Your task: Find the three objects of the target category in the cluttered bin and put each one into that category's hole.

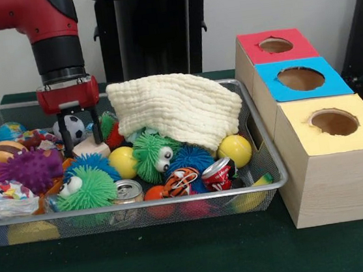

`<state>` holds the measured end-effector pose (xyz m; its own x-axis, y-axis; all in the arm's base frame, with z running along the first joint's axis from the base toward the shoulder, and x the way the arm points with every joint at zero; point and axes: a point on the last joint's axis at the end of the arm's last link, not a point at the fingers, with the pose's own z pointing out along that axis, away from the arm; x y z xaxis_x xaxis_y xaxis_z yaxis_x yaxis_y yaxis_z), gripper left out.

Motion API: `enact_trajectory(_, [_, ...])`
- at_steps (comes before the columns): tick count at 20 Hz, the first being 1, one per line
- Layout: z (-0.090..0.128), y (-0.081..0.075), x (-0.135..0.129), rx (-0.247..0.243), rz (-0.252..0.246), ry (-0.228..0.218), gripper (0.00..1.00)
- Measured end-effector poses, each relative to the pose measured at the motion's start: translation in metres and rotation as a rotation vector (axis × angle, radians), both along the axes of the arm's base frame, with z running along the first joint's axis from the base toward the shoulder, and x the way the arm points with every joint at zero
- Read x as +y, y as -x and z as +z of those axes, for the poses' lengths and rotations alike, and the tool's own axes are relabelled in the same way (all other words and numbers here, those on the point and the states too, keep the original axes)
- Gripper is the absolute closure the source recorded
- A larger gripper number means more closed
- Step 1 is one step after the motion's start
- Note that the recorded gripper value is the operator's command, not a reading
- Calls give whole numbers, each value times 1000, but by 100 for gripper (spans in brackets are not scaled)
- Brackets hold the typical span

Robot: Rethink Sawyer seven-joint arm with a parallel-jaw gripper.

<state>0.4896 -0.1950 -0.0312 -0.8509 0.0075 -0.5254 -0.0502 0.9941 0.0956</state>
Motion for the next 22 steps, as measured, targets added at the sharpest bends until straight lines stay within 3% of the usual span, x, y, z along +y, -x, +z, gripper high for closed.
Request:
enact_trajectory(4, [-3,1,-1,-39,12,-4,0])
enact_trajectory(14, [-16,7,2,-199,44,4,0])
enact_trajectory(18, [-17,10,2,-216,46,16,0])
enact_trajectory(22, [-14,11,8,-188,47,49,0])
